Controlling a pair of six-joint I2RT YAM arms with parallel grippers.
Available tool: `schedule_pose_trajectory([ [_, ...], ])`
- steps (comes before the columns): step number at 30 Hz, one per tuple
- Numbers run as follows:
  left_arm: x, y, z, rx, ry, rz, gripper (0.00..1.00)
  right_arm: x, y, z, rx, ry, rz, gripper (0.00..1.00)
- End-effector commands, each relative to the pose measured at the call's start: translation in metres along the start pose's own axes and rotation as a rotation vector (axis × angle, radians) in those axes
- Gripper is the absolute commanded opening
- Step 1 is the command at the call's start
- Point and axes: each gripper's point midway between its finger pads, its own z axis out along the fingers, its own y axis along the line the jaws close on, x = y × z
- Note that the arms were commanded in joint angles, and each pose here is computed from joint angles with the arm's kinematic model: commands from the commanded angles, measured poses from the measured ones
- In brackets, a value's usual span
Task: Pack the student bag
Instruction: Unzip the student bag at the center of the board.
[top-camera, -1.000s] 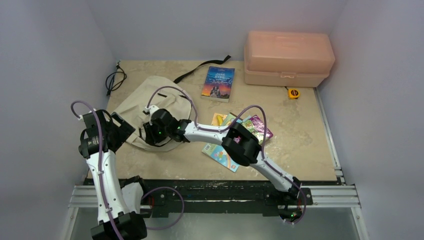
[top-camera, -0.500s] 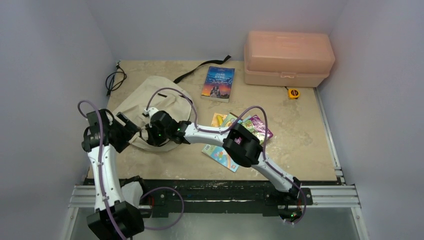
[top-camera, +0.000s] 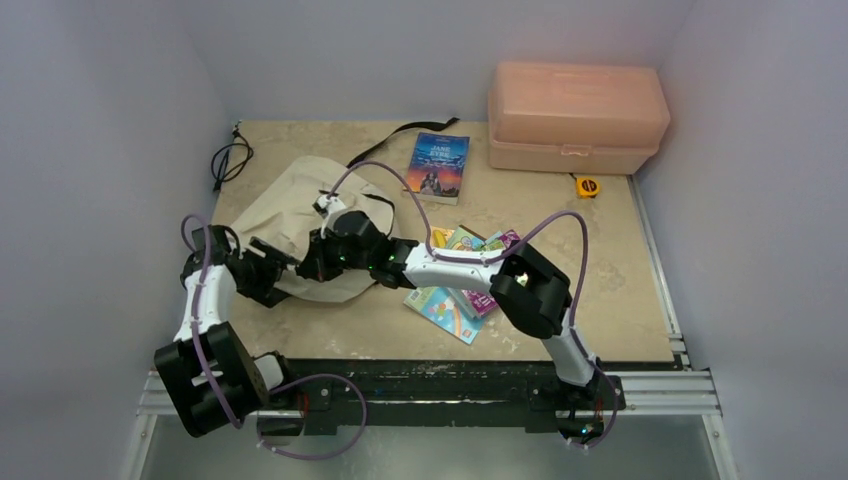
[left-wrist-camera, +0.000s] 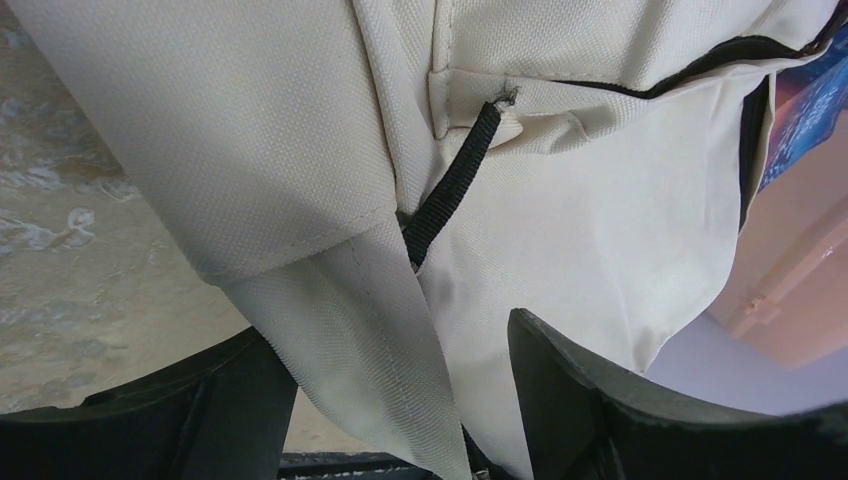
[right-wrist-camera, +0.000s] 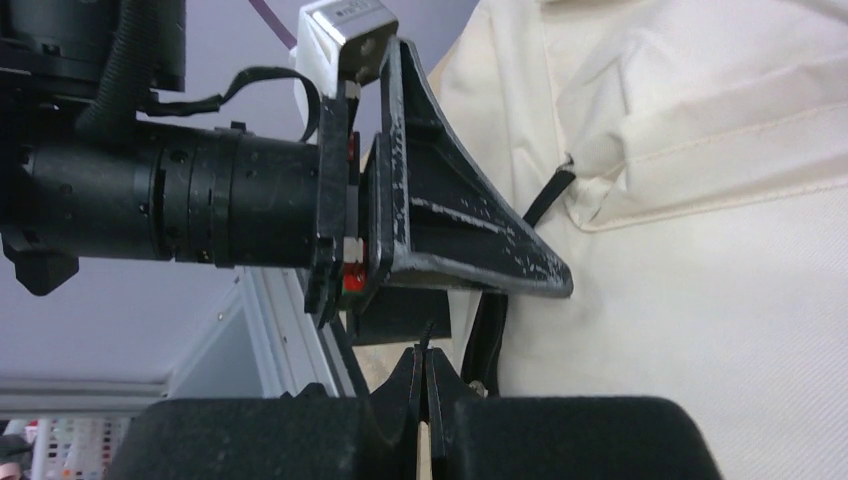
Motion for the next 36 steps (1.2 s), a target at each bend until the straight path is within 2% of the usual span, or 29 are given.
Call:
schedule_pose_trajectory([
  [1,-0.01,-0.013,0.0,0.081,-0.032,-0.001,0.72,-0.031,0.039,-0.016,-0.141,-0.114,0.054,0.0],
  [2,-0.009,-0.014,0.001,0.094,-0.032,-0.001,0.66,-0.032,0.041,-0.018,-0.149,-0.122,0.06,0.0],
  [3,-0.008,-0.012,0.002,0.104,-0.028,-0.006,0.56,-0.033,0.042,-0.02,-0.158,-0.131,0.067,0.0],
  [6,-0.006,-0.013,0.005,0.126,-0.016,-0.002,0.25,-0.035,0.043,-0.026,-0.161,-0.149,0.071,0.0],
  [8,-0.008,-0.008,0.005,0.1,-0.026,0.001,0.01,-0.038,0.041,-0.034,-0.155,-0.172,0.077,0.0],
  [14,-0.02,0.003,-0.006,0.025,-0.089,0.031,0.0,-0.045,0.004,-0.074,-0.049,-0.224,0.134,0.0],
  [21,-0.032,0.013,-0.024,-0.034,-0.192,0.089,0.0,-0.085,-0.06,-0.178,-0.009,-0.396,0.083,0.0],
  [25,-0.031,0.001,-0.029,0.023,-0.192,0.132,0.0,-0.08,-0.066,-0.183,-0.024,-0.365,0.032,0.0],
  [26,-0.029,-0.005,-0.031,0.056,-0.188,0.157,0.04,-0.081,-0.064,-0.181,-0.034,-0.359,0.022,0.0],
  [28,-0.019,-0.021,-0.037,0.139,-0.174,0.222,0.32,-0.087,-0.056,-0.176,-0.07,-0.357,0.032,0.0],
  [32,0.008,-0.05,-0.064,0.214,-0.234,0.425,0.68,-0.089,-0.05,-0.168,-0.115,-0.339,0.041,0.0],
  [33,0.016,-0.057,-0.071,0.241,-0.242,0.479,0.73,-0.088,-0.049,-0.167,-0.119,-0.333,0.041,0.0],
  [36,0.04,-0.076,-0.086,0.333,-0.225,0.627,0.77,-0.083,-0.049,-0.164,-0.125,-0.301,0.042,0.0],
])
